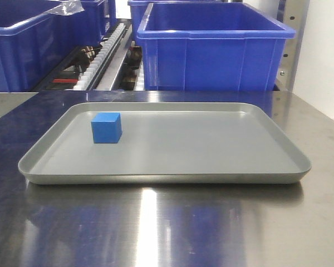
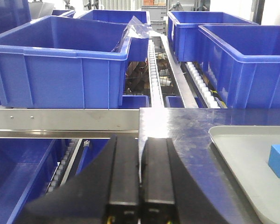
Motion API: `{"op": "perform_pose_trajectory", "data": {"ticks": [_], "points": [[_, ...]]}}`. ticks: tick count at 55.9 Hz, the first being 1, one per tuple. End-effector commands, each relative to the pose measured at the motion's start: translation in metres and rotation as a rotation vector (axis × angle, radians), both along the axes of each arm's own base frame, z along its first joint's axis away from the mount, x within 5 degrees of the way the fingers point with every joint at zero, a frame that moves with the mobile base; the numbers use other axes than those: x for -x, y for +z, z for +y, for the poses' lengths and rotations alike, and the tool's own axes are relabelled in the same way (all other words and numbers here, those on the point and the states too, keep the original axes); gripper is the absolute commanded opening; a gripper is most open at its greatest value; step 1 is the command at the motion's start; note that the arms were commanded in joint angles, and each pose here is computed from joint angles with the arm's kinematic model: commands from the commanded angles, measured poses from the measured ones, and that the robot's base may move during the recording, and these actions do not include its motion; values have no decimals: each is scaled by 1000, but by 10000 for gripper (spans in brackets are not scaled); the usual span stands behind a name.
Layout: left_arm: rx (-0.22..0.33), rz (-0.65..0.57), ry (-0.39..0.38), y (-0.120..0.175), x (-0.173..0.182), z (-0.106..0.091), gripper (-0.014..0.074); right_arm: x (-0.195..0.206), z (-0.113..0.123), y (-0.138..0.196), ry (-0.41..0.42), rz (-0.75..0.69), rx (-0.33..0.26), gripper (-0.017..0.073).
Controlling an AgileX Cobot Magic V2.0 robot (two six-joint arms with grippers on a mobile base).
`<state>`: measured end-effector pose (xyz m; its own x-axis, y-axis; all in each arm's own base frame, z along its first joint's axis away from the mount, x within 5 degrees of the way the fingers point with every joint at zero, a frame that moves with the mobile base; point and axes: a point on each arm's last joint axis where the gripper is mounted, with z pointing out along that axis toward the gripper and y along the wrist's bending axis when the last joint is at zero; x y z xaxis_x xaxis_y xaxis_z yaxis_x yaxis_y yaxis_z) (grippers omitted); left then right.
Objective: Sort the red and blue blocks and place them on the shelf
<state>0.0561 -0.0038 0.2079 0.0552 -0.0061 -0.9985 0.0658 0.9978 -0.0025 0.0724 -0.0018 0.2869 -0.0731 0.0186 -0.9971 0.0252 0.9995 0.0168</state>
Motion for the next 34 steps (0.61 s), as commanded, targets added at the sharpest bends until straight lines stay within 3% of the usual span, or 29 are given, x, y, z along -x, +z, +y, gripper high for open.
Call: {"op": "perform_pose_trajectory", "data": {"ticks": [1,14,17,23,28,34], "points": [[15,-82,11,2,1,1,80,0,0,17,-2,-107,13,374],[58,-34,6,52,-14,0,80,0,0,17,-2,-107,13,374],[107,20,-4,65,-23,-1,80,0,0,17,-2,-107,13,374],[136,168,-41,81,-50,-8,80,0,0,17,-2,-106,13,374],[157,262,-106,90,-77,-21,80,0,0,17,-2,-105,13,374],[136,372,-228,93,-108,-50,80,0,0,17,-2,-105,13,374]]}}
